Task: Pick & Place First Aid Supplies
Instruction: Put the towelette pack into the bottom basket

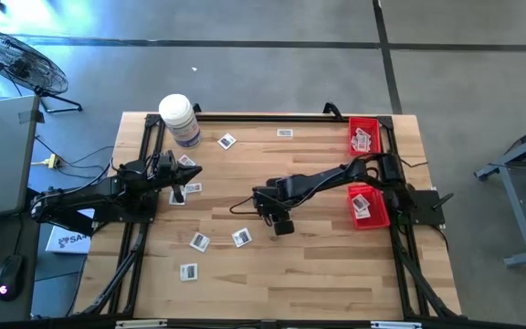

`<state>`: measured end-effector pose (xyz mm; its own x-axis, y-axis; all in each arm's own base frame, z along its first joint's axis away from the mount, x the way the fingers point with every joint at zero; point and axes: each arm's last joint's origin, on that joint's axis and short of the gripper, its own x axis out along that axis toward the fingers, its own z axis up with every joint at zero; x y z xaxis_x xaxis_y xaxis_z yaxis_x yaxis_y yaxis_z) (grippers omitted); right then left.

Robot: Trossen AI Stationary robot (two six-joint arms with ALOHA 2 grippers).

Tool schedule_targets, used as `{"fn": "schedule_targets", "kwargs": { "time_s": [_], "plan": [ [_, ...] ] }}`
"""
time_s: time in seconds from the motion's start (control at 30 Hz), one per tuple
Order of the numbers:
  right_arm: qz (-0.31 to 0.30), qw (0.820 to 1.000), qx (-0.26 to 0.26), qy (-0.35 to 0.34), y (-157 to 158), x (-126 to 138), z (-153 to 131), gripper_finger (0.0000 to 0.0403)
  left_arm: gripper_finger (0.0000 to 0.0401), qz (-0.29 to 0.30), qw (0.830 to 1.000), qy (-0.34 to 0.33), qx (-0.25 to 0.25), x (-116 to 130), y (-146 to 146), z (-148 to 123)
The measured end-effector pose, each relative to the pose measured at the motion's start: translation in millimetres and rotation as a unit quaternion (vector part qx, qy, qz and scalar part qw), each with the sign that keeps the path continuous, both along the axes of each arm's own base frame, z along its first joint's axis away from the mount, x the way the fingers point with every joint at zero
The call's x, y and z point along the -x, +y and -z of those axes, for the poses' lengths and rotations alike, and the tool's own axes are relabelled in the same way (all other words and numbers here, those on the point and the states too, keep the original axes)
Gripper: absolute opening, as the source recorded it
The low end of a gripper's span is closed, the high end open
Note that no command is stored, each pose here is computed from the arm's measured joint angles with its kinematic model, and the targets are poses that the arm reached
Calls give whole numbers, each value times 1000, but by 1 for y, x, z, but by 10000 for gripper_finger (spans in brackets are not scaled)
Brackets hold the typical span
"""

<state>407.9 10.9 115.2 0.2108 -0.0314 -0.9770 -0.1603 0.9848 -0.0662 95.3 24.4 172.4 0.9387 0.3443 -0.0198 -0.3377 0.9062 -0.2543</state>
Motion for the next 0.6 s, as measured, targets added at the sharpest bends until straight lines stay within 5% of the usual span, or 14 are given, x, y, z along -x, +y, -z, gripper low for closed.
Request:
{"fn": "schedule_targets", "kwargs": {
  "time_s": [0.6],
  "plan": [
    [70,997,-17,-6,-3,3,-10,7,1,0,1000,0,0,0,0,0]
  ]
}}
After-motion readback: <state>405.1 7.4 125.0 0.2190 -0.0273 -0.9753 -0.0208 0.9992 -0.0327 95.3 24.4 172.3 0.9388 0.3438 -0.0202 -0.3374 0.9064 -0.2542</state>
